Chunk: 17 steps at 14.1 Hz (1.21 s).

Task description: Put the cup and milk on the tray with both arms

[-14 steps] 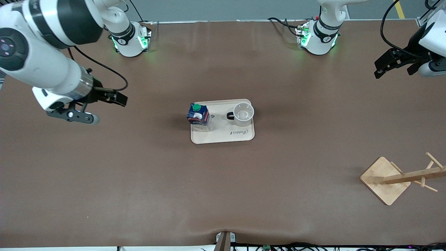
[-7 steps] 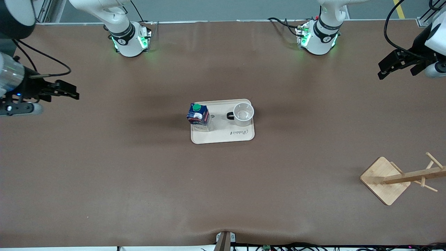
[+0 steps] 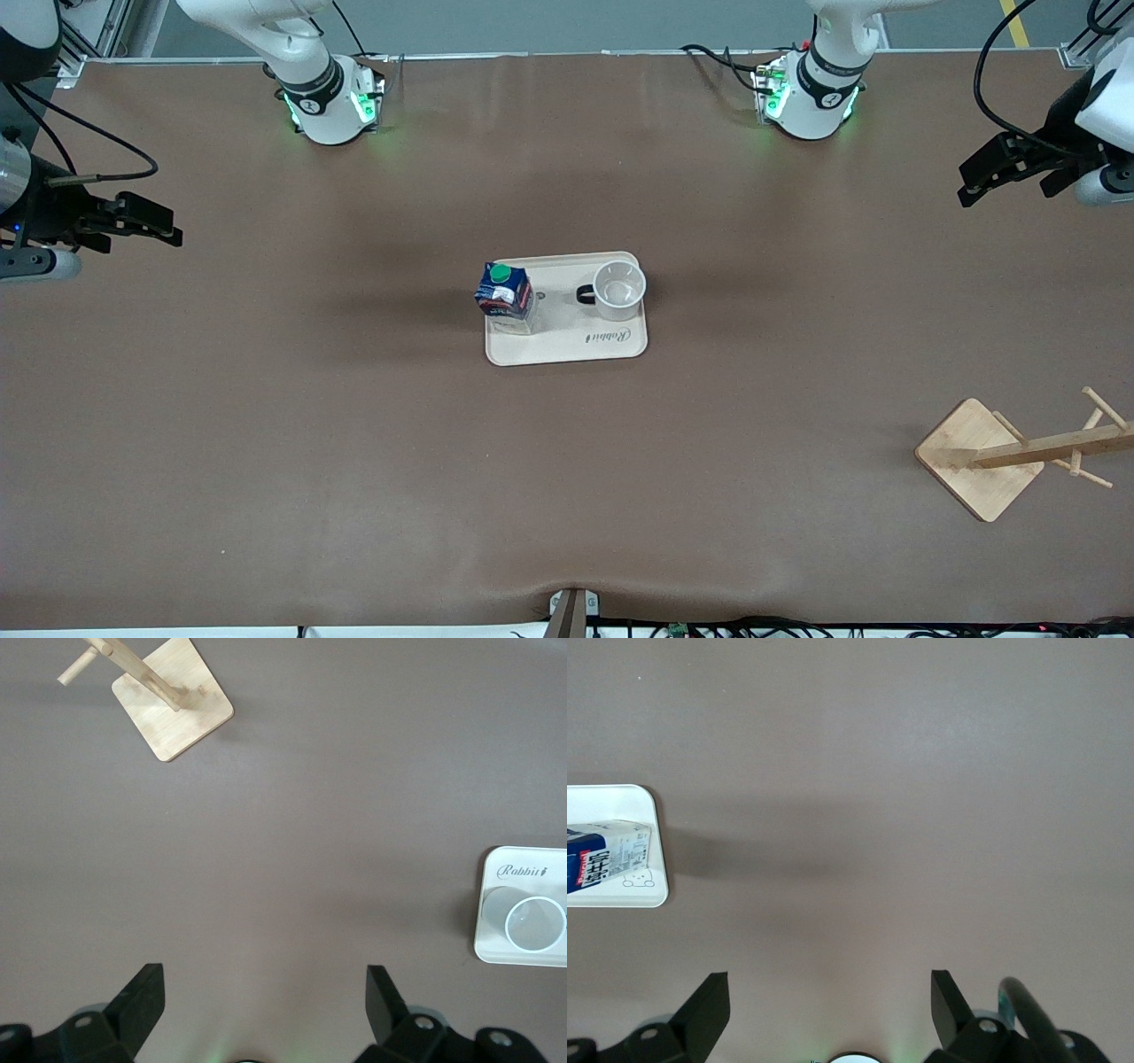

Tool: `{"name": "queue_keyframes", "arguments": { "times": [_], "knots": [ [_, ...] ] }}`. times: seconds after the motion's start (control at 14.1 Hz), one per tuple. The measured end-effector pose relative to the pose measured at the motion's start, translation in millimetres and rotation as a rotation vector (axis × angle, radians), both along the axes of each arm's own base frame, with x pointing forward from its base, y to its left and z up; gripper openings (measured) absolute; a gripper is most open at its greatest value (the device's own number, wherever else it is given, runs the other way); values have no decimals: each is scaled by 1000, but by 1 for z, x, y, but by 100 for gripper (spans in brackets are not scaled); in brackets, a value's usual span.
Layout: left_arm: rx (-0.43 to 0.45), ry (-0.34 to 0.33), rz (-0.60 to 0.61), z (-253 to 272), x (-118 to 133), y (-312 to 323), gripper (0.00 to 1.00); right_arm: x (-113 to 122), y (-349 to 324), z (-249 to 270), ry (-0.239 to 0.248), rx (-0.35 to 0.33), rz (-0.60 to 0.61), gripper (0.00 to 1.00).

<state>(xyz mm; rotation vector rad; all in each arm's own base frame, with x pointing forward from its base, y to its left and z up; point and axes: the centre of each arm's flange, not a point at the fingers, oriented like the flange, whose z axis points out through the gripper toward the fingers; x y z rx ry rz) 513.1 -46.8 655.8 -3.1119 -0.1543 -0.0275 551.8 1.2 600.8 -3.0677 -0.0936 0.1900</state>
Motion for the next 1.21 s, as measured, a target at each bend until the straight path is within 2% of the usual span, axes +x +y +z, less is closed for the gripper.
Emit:
{"name": "queue_keyframes", "arguments": {
  "times": [0.43, 1.21],
  "knots": [
    [-1, -7, -4, 0, 1, -2, 100, -1, -15, -2, 3, -4, -24, 100],
    [-1, -7, -1, 0, 1, 0, 100, -2, -32, 11, -24, -23, -118, 100]
  ]
}}
